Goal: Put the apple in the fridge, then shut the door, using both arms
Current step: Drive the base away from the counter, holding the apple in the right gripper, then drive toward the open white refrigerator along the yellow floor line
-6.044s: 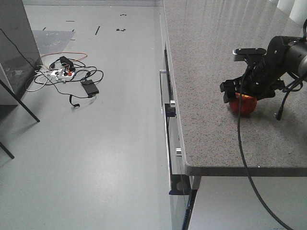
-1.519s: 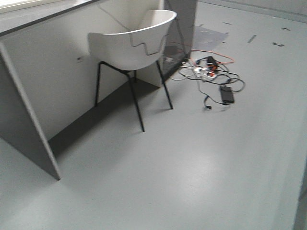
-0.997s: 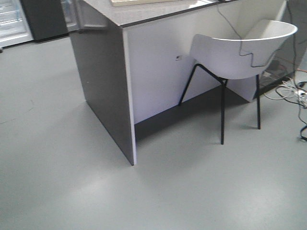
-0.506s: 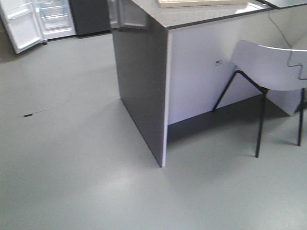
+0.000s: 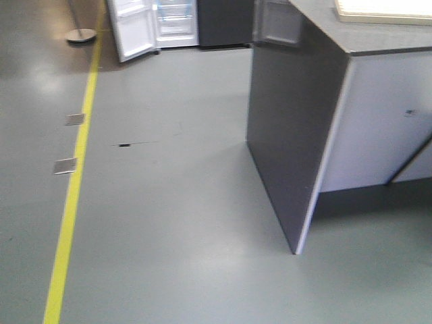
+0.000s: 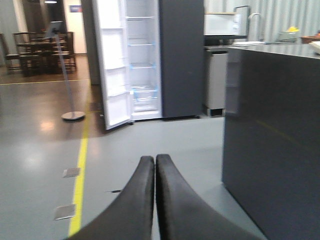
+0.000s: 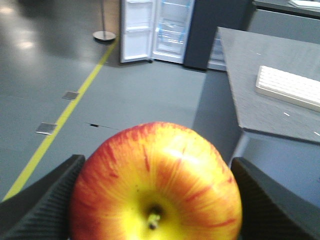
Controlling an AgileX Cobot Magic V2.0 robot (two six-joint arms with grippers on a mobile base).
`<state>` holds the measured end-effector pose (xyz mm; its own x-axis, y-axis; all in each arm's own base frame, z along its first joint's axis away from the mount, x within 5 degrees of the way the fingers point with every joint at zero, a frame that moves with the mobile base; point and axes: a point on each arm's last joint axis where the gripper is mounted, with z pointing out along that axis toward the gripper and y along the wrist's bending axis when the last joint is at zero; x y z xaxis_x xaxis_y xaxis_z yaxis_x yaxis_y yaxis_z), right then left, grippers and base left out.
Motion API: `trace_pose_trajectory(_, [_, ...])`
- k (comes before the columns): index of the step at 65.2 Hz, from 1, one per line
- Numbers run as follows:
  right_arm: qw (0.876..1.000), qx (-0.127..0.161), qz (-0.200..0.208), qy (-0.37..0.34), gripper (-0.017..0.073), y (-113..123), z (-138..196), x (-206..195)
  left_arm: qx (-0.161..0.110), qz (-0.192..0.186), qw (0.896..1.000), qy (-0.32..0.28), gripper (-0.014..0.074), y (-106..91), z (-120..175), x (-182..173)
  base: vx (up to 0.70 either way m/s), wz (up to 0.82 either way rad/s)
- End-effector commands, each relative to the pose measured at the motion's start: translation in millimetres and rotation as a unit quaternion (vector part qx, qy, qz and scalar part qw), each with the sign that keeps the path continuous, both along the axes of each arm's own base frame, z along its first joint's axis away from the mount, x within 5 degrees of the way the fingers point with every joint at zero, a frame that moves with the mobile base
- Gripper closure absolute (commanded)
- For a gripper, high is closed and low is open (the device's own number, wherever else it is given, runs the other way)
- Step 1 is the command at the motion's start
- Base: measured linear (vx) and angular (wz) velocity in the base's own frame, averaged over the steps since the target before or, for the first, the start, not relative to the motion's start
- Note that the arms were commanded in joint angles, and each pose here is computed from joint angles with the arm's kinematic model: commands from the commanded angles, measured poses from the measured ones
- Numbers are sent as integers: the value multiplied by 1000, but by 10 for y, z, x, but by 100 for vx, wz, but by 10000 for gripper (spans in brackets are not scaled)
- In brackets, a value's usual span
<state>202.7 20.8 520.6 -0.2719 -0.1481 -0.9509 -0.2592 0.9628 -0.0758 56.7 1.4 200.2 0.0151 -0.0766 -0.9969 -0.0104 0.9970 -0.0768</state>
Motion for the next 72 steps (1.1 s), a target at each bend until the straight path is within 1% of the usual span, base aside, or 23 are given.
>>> trace_pose_trajectory(1, [998,11,-7,-63,455,-11,178,-76,0,-10,999,-46,601,-18,123,-25,9,50])
trace_pose_trajectory(37, [998,11,-7,-63,455,-11,178,-76,0,-10,999,-46,601,-18,123,-25,11,43])
trace_pose_trajectory(72, [998,11,-7,-63,455,-11,178,-76,0,-10,999,-46,601,-18,123,-25,12,18])
